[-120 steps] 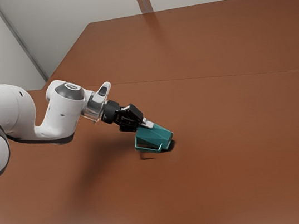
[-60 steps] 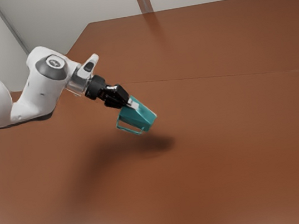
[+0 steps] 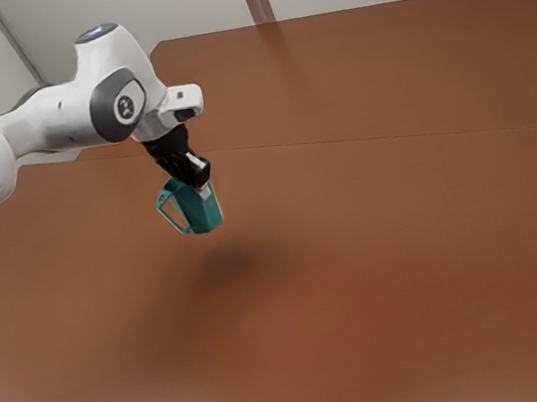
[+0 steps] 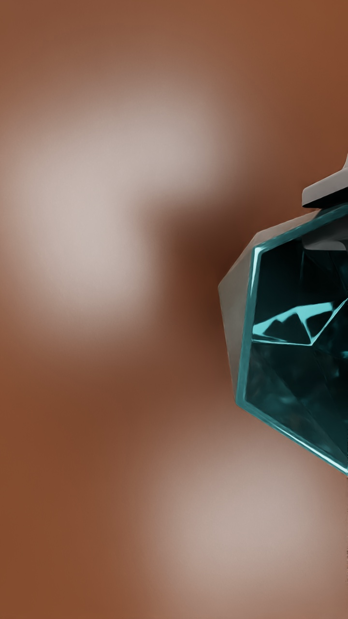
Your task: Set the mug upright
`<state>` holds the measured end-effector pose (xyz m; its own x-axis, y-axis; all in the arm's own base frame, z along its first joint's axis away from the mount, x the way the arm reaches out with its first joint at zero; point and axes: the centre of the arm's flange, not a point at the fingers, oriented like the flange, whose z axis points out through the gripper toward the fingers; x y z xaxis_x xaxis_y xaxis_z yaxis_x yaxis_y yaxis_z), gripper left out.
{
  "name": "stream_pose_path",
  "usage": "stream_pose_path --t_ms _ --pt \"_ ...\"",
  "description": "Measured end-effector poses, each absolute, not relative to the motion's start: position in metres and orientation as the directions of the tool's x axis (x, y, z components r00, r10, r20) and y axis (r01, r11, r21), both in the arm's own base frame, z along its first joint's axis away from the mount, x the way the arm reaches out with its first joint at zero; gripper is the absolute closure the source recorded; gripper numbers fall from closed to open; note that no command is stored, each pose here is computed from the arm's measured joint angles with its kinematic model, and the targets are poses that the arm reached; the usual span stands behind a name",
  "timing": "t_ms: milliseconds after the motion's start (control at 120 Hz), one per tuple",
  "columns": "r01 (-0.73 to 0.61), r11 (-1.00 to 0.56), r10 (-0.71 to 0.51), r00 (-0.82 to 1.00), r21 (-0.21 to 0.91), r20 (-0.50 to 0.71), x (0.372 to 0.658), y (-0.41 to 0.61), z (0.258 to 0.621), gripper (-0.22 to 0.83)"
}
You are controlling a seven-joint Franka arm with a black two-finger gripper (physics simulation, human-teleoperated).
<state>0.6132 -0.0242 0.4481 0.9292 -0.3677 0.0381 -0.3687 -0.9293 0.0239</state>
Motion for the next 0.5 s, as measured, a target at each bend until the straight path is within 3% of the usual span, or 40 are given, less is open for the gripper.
stream_pose_path --t_ms 283,500 --pt "-0.274 -0.962 -0.274 0.962 -0.005 0.005 0.615 -0.029 0.395 0.78" --pt "-0.217 -0.976 -0.217 0.976 -0.007 0.015 0.618 -0.033 0.381 0.78"
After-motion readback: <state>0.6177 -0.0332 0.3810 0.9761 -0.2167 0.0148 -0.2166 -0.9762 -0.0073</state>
